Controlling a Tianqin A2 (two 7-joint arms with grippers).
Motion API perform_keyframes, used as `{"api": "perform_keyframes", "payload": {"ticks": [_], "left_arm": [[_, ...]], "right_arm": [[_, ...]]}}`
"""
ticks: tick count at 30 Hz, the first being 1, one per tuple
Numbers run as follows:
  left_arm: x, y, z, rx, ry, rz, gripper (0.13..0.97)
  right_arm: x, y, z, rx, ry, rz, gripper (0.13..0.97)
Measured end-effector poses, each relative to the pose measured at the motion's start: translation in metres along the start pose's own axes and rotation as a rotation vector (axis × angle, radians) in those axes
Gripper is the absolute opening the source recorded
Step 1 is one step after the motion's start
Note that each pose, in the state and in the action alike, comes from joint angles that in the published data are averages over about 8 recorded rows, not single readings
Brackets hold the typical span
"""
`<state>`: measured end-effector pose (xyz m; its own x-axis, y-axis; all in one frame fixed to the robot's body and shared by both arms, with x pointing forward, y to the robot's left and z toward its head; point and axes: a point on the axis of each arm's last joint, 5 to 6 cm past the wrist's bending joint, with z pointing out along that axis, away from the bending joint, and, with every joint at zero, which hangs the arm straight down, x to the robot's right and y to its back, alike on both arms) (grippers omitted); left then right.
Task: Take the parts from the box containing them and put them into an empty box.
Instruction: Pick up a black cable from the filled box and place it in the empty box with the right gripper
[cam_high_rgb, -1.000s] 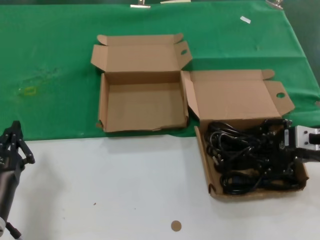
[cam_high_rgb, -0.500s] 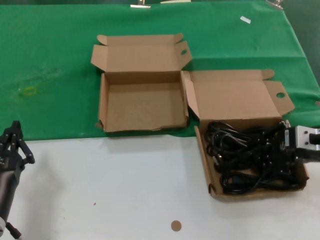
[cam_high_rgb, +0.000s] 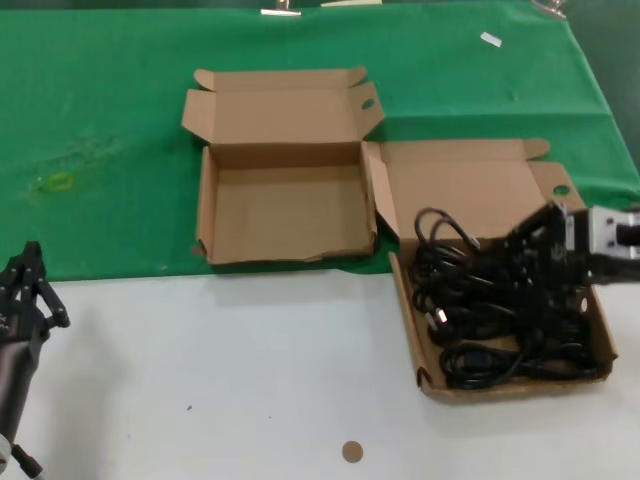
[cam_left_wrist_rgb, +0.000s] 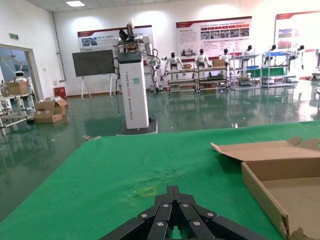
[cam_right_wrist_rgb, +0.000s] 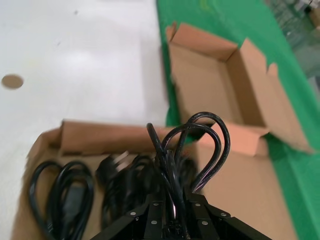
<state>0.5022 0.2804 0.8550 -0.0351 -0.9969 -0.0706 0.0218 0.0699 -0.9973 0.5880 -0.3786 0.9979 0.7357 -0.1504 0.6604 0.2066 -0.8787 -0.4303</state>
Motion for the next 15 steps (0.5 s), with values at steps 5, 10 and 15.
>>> {"api": "perform_keyframes", "payload": {"ticks": [5,10,15], "left_arm": [[0.0,0.0,0.0,0.0,0.0,0.0,0.144],[0.0,0.0,0.0,0.0,0.0,0.0,0.144],[0.0,0.0,0.0,0.0,0.0,0.0,0.144]], "right_arm": [[0.02,-0.018,-0.002,0.031,0.029,-0.026,0.205],[0.042,-0.04,0.005,0.065,0.055,-0.055,0.204],[0.062,-0.065,0.022,0.103,0.075,-0.072,0.203]]}}
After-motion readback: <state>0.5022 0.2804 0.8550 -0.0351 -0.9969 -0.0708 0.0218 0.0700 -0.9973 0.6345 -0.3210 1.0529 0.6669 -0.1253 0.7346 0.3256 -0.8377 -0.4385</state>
